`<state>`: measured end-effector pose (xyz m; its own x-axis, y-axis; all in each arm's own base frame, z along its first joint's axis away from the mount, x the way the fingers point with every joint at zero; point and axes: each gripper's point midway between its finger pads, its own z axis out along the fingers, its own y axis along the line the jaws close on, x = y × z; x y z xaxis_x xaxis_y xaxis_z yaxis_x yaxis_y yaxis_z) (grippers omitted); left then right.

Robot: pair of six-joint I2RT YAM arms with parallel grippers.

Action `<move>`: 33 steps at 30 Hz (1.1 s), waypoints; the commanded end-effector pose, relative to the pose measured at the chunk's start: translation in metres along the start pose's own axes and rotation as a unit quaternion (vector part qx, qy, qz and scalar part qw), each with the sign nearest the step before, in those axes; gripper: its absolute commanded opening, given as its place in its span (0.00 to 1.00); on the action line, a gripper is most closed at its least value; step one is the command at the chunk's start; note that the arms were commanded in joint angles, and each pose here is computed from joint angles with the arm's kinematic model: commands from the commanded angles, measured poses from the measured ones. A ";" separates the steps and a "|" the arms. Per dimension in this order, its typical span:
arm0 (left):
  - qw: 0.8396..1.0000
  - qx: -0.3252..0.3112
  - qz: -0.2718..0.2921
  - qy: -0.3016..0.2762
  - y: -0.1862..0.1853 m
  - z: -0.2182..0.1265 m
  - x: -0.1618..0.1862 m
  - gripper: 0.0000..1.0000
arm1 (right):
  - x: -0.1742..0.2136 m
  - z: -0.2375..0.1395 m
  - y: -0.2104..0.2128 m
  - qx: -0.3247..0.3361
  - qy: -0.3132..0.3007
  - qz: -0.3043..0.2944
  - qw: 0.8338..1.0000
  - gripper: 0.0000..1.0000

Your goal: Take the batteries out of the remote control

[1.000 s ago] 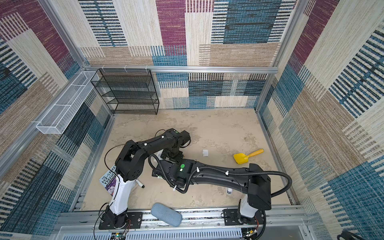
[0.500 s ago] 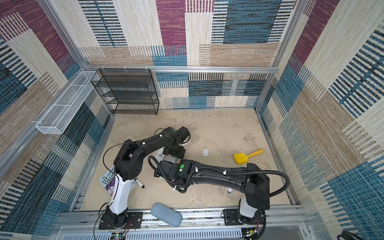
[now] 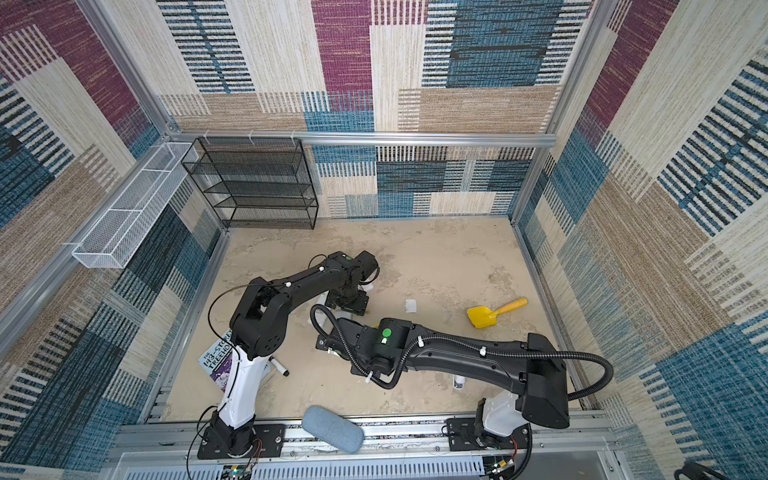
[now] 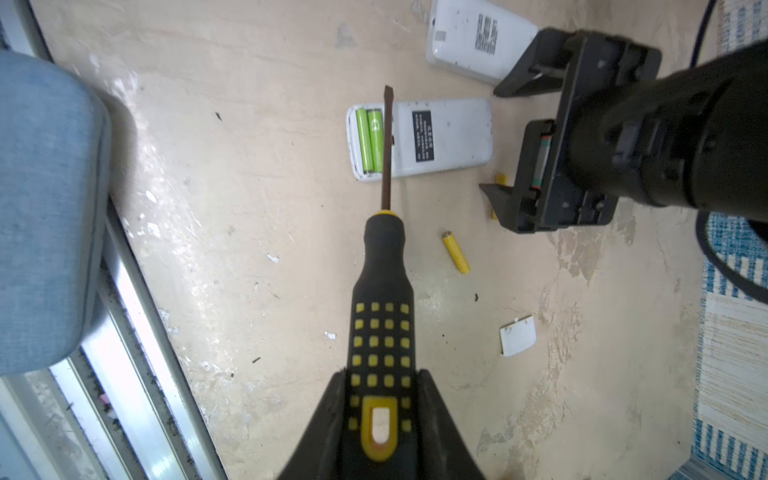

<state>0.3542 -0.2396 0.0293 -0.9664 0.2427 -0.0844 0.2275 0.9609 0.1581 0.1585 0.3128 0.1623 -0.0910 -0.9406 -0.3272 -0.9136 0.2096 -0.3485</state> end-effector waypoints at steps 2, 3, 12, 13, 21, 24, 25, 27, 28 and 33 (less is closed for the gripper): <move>0.999 -0.022 0.030 0.015 0.009 0.003 0.004 0.78 | -0.028 0.007 0.013 -0.033 -0.047 0.008 0.998 0.00; 0.999 -0.028 0.030 0.017 0.011 0.004 0.005 0.78 | -0.024 0.012 0.014 -0.032 -0.035 0.006 0.999 0.00; 0.999 -0.043 0.027 0.009 0.022 -0.006 0.006 0.78 | 0.005 0.028 0.008 0.002 0.052 0.022 0.998 0.00; 0.999 -0.043 0.027 0.005 0.023 -0.009 0.005 0.78 | 0.009 0.028 0.008 0.003 0.059 0.023 0.998 0.00; 0.999 -0.039 0.025 -0.014 0.029 -0.026 -0.002 0.80 | 0.040 0.023 0.013 0.002 0.100 0.048 0.994 0.00; 0.999 -0.041 0.029 -0.014 0.031 -0.029 -0.002 0.80 | 0.045 0.017 0.008 0.014 0.097 0.056 0.994 0.00; 0.999 -0.041 0.031 -0.012 0.031 -0.029 -0.001 0.80 | 0.044 0.015 0.007 0.015 0.093 0.058 0.994 0.00; 0.998 -0.045 0.033 -0.008 0.033 -0.028 0.001 0.80 | 0.043 0.011 0.004 0.019 0.088 0.062 0.994 0.00; 0.998 -0.046 0.033 -0.006 0.033 -0.027 0.002 0.80 | 0.043 0.011 0.003 0.021 0.086 0.062 0.994 0.00; 0.999 -0.042 0.033 0.009 0.032 -0.021 0.011 0.79 | 0.048 0.010 0.000 0.031 0.082 0.065 0.994 0.00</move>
<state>0.3540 -0.2120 0.0532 -0.9522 0.2961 -0.0748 0.2705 0.9315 0.2432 0.1518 0.2722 0.1336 -0.2584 -0.9443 -0.2040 -0.8861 0.3158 -0.3393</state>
